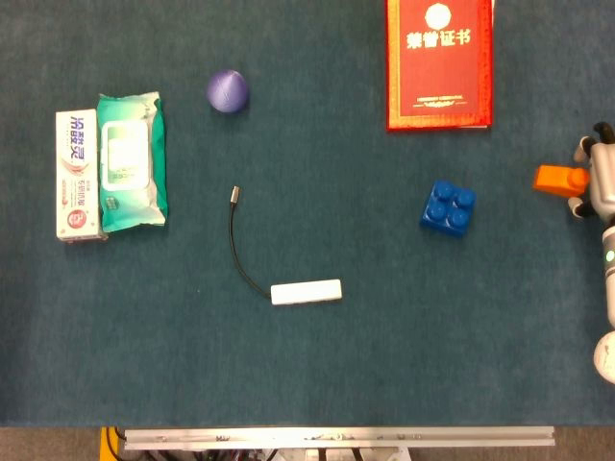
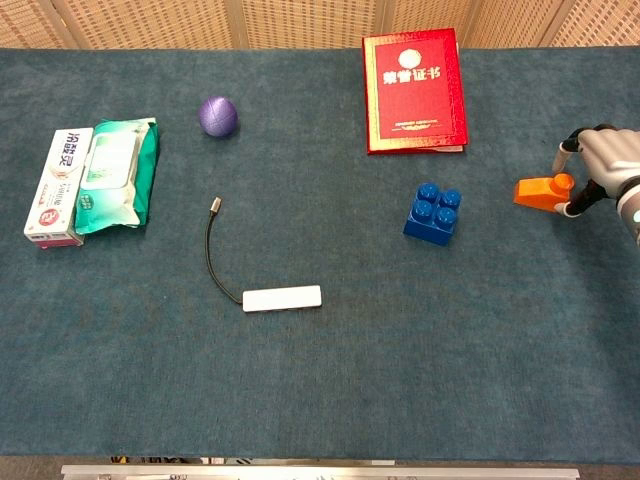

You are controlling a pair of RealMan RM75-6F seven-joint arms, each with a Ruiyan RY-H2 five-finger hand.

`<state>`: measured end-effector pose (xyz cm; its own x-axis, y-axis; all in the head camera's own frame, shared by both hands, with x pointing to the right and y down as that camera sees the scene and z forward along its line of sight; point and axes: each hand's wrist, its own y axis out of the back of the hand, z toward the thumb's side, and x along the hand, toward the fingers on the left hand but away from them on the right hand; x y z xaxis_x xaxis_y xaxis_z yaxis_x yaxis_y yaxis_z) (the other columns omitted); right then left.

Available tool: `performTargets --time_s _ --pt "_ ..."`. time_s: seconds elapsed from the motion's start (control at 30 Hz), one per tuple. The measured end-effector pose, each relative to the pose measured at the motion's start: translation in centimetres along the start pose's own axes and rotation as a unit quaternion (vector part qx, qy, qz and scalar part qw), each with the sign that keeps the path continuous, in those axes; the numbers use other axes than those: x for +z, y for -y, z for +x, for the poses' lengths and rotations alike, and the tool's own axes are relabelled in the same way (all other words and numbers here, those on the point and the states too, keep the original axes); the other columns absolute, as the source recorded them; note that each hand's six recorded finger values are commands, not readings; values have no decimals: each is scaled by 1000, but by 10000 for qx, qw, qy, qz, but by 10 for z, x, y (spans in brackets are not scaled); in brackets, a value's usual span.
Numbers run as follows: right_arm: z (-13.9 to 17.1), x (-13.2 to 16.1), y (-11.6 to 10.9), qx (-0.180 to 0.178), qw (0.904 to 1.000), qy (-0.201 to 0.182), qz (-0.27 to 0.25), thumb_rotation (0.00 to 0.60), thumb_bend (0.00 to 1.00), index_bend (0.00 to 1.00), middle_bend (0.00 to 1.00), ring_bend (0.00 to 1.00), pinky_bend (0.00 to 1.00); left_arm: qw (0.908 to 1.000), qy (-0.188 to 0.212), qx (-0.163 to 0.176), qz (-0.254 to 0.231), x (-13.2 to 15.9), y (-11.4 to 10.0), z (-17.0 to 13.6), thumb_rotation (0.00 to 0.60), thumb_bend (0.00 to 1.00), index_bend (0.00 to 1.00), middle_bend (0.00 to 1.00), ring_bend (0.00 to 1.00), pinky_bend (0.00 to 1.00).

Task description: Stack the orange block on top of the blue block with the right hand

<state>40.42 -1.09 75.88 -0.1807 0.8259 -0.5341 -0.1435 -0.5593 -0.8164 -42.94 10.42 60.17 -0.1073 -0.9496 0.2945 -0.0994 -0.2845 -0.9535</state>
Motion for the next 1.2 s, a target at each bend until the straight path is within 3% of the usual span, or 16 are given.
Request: performTargets --time_s 0.3,0.8,1.2 --pt "-2 4 2 32 10000 -11 24 600 261 448 168 81 189 10000 -10 9 -23 -1 -1 0 600 42 508 611 488 463" --pt "-1 4 2 39 10000 -10 13 600 279 517 182 82 189 10000 -11 11 0 -1 -1 0 600 42 508 611 488 463" --pt "14 15 -21 -174 9992 -227 -270 600 282 518 183 82 190 9999 75 35 77 1 -4 -2 600 42 508 611 488 463"
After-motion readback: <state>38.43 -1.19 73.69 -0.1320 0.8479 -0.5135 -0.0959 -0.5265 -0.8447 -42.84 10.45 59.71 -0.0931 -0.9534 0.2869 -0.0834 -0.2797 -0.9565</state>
